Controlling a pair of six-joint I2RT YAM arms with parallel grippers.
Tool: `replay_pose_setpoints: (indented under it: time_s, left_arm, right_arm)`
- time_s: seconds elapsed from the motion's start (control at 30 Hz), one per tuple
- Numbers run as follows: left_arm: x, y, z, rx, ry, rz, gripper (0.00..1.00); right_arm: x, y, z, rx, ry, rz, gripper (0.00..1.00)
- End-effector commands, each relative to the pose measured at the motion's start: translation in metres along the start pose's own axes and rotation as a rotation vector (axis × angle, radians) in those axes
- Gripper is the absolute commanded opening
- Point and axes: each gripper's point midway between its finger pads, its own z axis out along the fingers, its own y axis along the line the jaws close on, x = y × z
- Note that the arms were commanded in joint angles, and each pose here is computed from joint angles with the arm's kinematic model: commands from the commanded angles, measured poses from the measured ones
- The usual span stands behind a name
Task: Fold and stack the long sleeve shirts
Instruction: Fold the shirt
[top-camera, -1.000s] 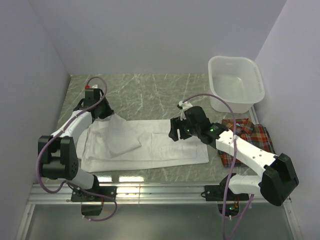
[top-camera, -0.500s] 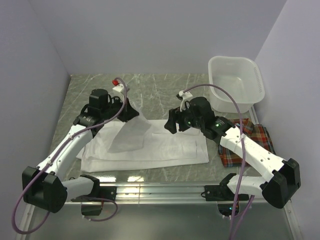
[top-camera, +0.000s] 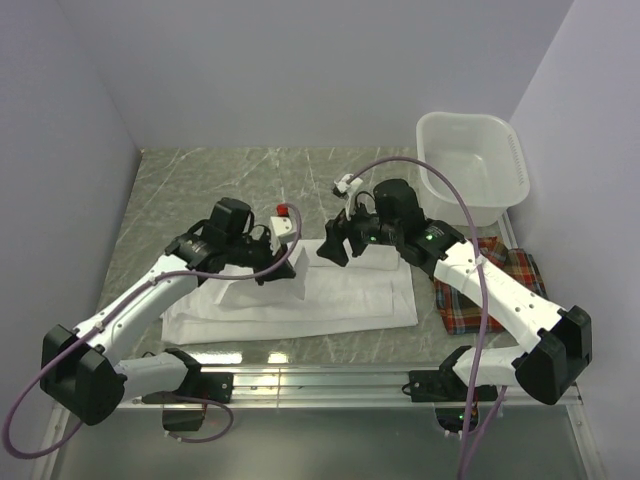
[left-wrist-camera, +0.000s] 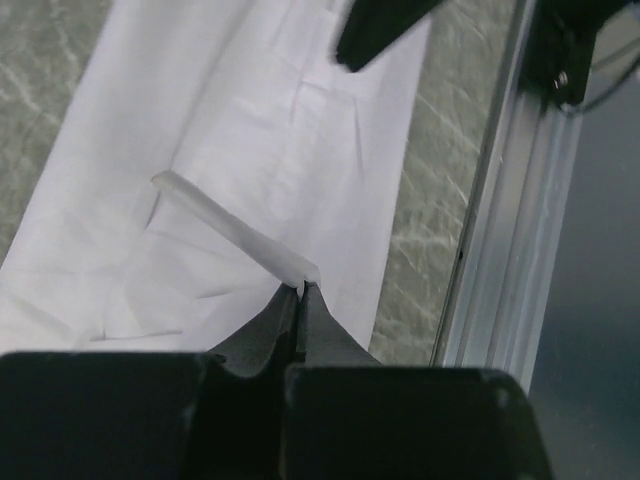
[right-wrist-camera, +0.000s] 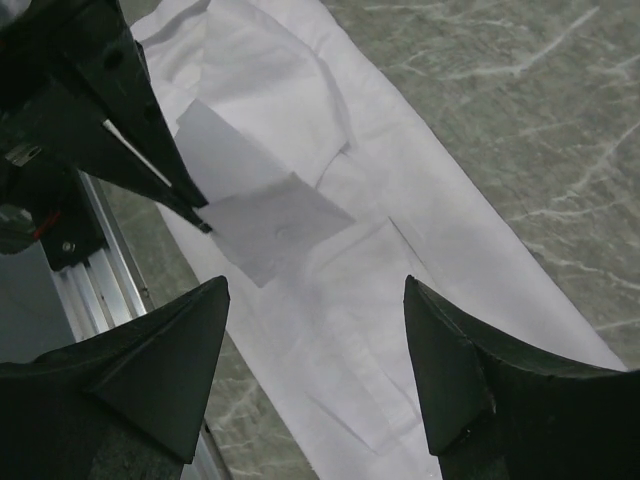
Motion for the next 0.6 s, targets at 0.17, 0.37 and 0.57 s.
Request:
replay_pose_setpoints:
  time_s: [0.17,0.37,0.57]
  left_arm:
    - [-0.009,-0.027,-0.007,0.067,0.039,0.229,0.01]
    - [-0.022,-0.031,-0.013,0.058,-0.008,0.27,0.01]
    - [-0.026,-0.036,-0.015,0.087,-0.011,0.277,0.01]
  right_arm:
    - [-0.016,0.042,0.001,-0.28,-0.07,-0.207,0.76]
    - [0.009,0.054,0.009,-0.418,0.03,-0.209,0.7]
    - [0.026,0.06,0.016,-0.472,0.045,-0.177,0.69]
